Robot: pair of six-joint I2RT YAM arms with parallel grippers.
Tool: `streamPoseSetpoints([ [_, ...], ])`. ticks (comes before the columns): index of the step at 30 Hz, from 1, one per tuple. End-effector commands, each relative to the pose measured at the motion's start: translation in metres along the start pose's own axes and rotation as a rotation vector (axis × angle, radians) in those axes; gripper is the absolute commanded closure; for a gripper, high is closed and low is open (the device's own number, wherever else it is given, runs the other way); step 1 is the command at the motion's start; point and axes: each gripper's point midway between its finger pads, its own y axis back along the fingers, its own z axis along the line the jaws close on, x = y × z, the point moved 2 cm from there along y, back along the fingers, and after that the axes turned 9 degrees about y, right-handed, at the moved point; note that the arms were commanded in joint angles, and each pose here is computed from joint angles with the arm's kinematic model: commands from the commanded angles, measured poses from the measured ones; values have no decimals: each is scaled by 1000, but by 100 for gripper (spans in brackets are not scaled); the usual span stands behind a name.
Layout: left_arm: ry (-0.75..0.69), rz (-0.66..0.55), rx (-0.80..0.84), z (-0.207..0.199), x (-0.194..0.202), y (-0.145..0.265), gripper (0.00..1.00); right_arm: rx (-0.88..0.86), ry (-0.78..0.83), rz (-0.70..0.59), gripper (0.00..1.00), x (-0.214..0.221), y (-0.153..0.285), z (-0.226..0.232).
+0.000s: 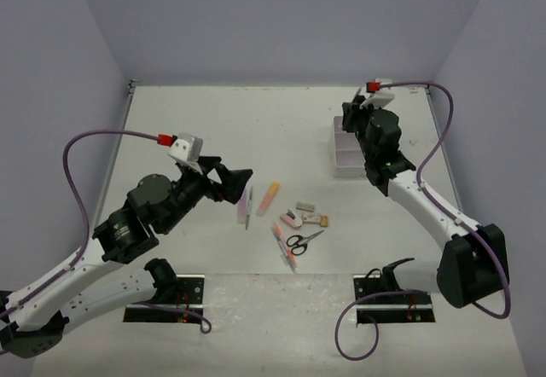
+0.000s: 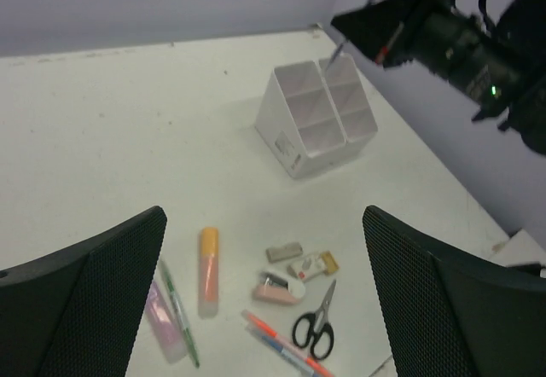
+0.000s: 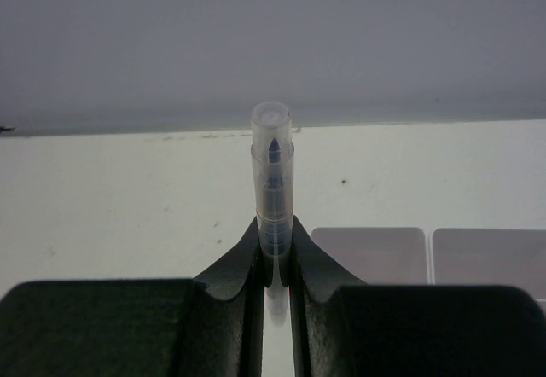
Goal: Sort the stationery into containers
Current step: Place the pen in the storage box.
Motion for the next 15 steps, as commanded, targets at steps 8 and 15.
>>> streamPoseSetpoints([
  [8,-82,51,112,19,20,65,0,157,70,-168,100,0,-77,-55],
  [15,-101,34,76,32,31,61,0,129,38,-108,100,33,-90,-53],
])
